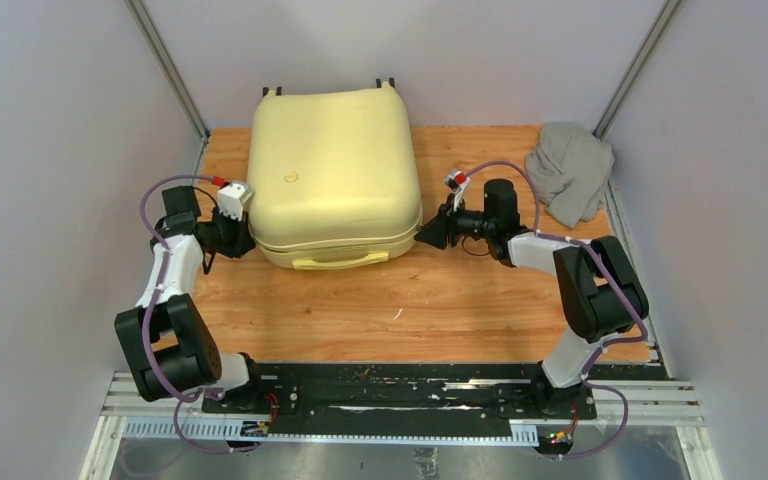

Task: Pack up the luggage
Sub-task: Zip the luggage at the center of the board.

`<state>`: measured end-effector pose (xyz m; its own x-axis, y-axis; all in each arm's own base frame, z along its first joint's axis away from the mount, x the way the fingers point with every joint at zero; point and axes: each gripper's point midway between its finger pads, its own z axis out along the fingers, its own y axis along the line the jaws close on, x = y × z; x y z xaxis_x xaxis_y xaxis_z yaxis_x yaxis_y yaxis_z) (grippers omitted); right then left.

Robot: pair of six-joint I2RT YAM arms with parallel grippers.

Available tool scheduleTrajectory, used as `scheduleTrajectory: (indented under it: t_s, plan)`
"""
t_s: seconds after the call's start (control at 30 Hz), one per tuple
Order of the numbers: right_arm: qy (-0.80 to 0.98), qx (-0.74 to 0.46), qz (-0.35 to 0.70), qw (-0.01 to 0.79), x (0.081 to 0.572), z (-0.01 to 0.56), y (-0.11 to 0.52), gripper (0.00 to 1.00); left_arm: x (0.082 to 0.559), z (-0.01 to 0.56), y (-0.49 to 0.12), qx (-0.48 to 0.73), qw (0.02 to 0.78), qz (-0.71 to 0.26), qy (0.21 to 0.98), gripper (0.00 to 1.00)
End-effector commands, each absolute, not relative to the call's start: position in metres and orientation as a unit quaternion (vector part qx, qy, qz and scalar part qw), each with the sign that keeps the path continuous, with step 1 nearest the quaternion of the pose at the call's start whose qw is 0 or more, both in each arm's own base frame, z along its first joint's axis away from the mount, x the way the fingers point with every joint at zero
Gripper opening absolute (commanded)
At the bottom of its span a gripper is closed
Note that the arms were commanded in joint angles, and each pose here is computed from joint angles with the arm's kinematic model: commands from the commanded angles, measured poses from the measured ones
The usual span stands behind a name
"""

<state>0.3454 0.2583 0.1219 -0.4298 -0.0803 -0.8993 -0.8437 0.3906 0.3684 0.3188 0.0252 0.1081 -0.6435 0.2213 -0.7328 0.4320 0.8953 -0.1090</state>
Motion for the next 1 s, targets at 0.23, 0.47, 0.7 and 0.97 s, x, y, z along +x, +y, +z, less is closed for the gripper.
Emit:
scheduleTrajectory:
  t_s: [0.23,0.47,0.7,0.97]
  plan:
    - [0.692,-0.325,0.469,0.443,0.335,0.136,0.260,0.05,0.339,0.132,0.000,0.213,0.423,-0.156,0.867,0.11]
    - [0.698,-0.311,0.446,0.465,0.337,0.141,0.256,0.00,0.341,0.135,-0.005,0.213,0.427,-0.159,0.864,0.10]
    - [0.704,-0.354,0.412,0.458,0.312,0.135,0.279,0.00,0.338,0.135,-0.022,0.220,0.429,-0.172,0.859,0.09]
    - [0.720,-0.361,0.350,0.479,0.281,0.124,0.315,0.00,0.327,0.135,-0.051,0.238,0.426,-0.195,0.851,0.08]
